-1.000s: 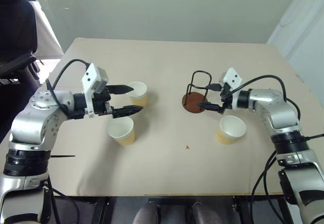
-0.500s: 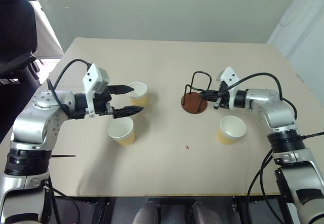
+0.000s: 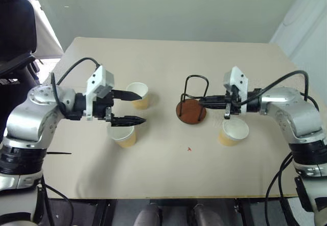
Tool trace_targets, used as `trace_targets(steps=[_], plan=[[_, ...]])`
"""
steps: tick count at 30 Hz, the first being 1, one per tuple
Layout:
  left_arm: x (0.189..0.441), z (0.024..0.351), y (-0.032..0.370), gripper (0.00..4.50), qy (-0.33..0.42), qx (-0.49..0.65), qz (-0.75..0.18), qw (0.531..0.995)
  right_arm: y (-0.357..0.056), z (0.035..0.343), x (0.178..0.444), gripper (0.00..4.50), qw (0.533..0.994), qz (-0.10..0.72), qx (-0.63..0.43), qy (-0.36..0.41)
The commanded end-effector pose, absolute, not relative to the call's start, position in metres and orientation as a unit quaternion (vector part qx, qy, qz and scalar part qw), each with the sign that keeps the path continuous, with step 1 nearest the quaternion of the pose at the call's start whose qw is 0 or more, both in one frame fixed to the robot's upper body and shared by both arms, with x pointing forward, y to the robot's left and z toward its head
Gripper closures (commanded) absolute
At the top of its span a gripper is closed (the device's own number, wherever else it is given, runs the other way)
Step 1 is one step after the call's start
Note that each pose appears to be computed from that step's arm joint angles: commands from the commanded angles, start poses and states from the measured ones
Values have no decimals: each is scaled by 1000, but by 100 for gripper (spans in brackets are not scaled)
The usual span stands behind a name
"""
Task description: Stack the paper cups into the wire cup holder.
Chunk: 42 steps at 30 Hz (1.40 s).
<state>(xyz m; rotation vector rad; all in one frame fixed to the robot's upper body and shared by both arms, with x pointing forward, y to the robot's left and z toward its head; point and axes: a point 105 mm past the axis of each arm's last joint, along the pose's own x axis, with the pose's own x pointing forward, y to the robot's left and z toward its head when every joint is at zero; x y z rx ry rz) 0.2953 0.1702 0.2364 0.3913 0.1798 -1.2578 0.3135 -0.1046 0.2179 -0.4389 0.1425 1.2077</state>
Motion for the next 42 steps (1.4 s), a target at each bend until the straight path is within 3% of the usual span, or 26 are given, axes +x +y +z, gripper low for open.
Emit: trace_targets(steps=[1, 16, 28, 32, 40, 42], plan=[[283, 251, 162, 0, 66, 194, -612, 764, -100, 235, 296, 446, 790, 575, -211, 36], [275, 257, 155, 0, 57, 193, -633, 748, -86, 204, 261, 446, 756, 620, -190, 86], [268, 260, 153, 0, 64, 207, -646, 732, -85, 184, 264, 446, 745, 624, -213, 102], [267, 261, 153, 0, 63, 208, -645, 733, -85, 178, 264, 352, 739, 627, -223, 106], [268, 262, 151, 0, 58, 210, -645, 733, -90, 181, 276, 81, 768, 596, -215, 95], [268, 262, 151, 0, 57, 210, -646, 732, -96, 184, 276, 55, 775, 587, -214, 93]])
